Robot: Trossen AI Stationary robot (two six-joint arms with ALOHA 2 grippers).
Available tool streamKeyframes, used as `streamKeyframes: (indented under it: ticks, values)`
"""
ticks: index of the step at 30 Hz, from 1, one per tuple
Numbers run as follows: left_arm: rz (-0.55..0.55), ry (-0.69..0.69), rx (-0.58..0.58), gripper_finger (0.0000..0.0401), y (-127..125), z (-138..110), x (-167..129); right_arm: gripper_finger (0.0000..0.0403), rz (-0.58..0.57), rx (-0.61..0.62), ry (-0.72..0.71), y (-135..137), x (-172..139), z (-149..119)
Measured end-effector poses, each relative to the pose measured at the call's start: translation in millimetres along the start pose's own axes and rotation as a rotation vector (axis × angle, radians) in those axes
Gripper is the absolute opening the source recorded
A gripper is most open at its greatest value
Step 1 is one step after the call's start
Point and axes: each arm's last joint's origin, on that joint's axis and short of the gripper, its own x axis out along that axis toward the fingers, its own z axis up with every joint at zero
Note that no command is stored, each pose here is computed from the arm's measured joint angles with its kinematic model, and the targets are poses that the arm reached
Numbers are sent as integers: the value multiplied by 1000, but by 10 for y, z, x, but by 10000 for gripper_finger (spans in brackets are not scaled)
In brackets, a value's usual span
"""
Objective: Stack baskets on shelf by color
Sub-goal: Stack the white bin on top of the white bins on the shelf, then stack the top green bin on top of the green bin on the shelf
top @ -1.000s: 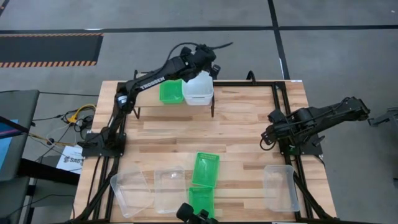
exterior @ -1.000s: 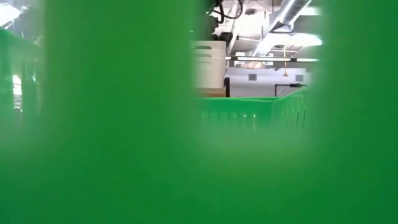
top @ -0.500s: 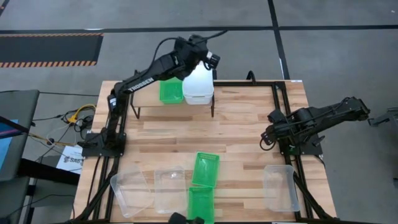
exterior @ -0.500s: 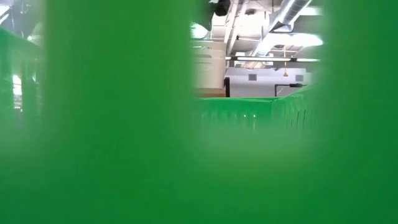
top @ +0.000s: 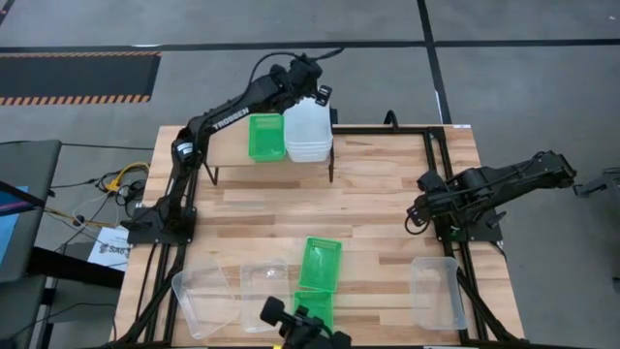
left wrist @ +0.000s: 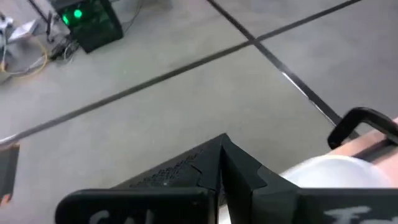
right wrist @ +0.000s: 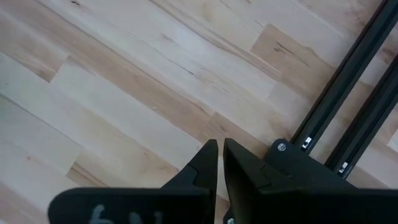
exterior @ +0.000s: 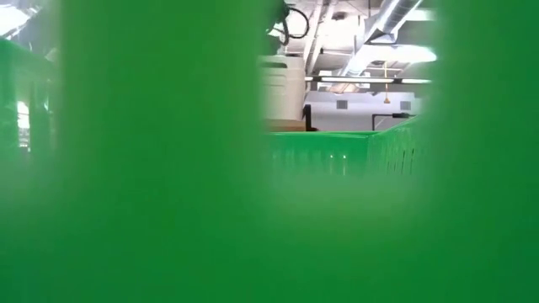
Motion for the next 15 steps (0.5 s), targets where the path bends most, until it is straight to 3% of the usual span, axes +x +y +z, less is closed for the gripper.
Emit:
streamKeyframes:
  ticks: [5, 9, 15]
  values:
    - [-60, -109, 40, 0, -85, 241, -403, 52, -2, -2, -4, 0, 0, 1]
    - [-201, -160, 61, 0, -61, 334, -941, 52, -1, -1, -6, 2, 0, 3]
    - [-426, -68, 80, 6, 24, 241, -1771, 52, 22, -43, -17, 24, 0, 11]
